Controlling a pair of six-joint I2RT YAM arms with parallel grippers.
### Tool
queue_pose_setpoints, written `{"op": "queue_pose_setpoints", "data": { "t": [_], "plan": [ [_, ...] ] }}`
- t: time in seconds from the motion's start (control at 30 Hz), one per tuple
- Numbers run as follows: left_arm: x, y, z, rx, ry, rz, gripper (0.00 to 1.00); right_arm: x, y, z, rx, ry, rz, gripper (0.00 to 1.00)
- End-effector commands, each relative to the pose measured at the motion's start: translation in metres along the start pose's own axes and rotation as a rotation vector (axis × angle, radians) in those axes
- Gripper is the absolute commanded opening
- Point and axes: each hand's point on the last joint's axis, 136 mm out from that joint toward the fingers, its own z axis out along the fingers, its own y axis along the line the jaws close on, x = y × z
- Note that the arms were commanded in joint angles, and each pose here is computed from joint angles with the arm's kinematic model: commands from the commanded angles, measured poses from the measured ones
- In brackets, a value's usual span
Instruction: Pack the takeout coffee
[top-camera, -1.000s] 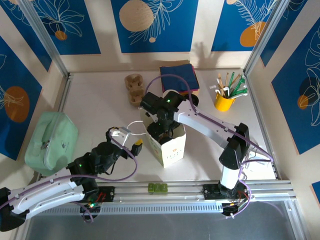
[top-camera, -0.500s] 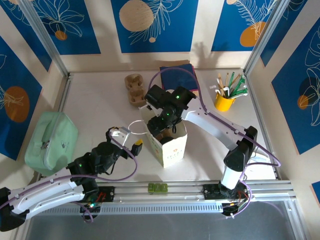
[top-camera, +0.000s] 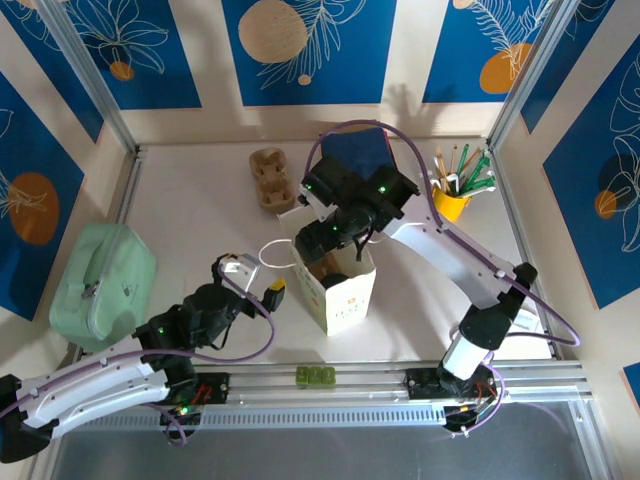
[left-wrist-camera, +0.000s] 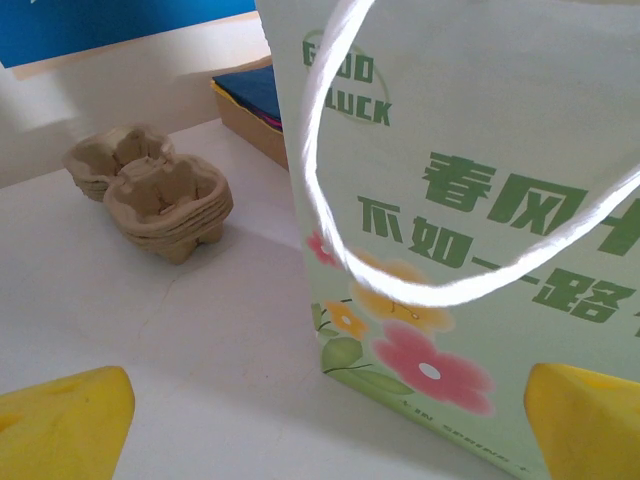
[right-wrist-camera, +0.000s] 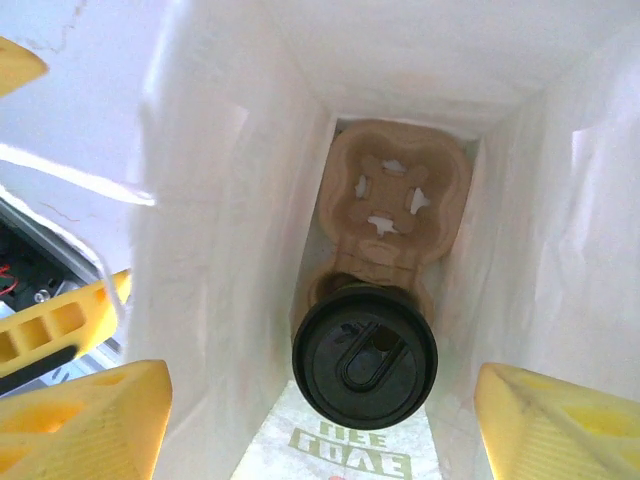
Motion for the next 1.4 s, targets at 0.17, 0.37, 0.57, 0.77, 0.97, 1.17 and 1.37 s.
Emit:
{"op": "queue_pose_setpoints", "data": {
  "t": [0.17,0.37,0.57,0.77,0.97,1.17,1.37],
  "plan": [
    [-0.006,0.000,0.001,-0.011,-0.002,0.016,1.00,-0.006,-0.002,-0.036,-0.023,-0.090,-0.020,0.82],
    [-0.012,-0.002,0.002,-0.004,-0.006,0.021,1.00,-0.010,-0.011,-0.055,-0.011,-0.151,-0.006,0.84],
    [-0.016,-0.002,0.002,-0.007,-0.007,0.025,1.00,-0.013,-0.022,-0.073,-0.005,-0.220,0.014,0.90],
    [-0.025,0.006,0.001,-0.061,0.011,0.026,1.00,-0.017,-0.036,-0.087,0.005,-0.290,0.040,0.91],
    [-0.039,0.013,-0.005,-0.096,0.016,0.017,1.00,-0.017,-0.068,-0.097,0.046,-0.321,0.139,0.92],
    [-0.054,0.019,-0.013,-0.108,0.006,0.007,0.99,-0.013,-0.106,-0.107,0.109,-0.352,0.270,0.91],
    [-0.061,0.022,-0.021,-0.104,0.011,0.033,0.99,0.000,-0.145,-0.117,0.190,-0.375,0.401,0.91]
  ]
}}
